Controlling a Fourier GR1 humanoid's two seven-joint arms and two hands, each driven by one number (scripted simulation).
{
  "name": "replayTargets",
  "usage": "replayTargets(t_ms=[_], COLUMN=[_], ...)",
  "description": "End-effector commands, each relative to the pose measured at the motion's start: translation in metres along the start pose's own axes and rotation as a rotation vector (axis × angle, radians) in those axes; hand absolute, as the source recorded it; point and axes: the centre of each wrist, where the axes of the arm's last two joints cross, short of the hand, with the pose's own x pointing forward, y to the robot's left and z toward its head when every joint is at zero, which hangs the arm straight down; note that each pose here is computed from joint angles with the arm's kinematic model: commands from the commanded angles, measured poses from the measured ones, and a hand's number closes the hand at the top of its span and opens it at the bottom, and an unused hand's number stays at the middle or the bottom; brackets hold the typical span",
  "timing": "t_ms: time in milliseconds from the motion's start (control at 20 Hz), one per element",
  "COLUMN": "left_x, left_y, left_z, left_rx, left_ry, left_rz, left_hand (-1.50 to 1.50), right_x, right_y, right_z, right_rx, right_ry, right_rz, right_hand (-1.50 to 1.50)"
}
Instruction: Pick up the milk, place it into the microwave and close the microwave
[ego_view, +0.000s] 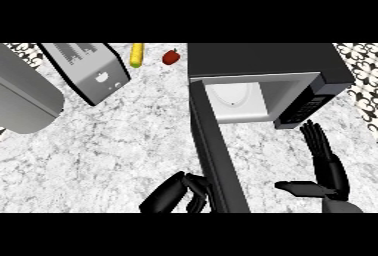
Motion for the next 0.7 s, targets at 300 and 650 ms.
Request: replayTargets(t_ms=[300,650], left_x=[-0.021,-0.009], left_y=[-0.061,-0.085], left_z=[-0.037,-0.044], left_rx=[-0.182,-0.017], left_ry=[0.045,0.028], left_rz=[-0.082,-0.042], left_hand=[1.50,1.50], right_x=[0.072,0.108], right_y=[-0.042,-0.053], right_z=[0.052,0.037], right_rx=[-0.024,0.038], right_ry=[-0.047,-0.103], right_rz=[0.001,-0.104], right_hand=[-1.50,-1.50])
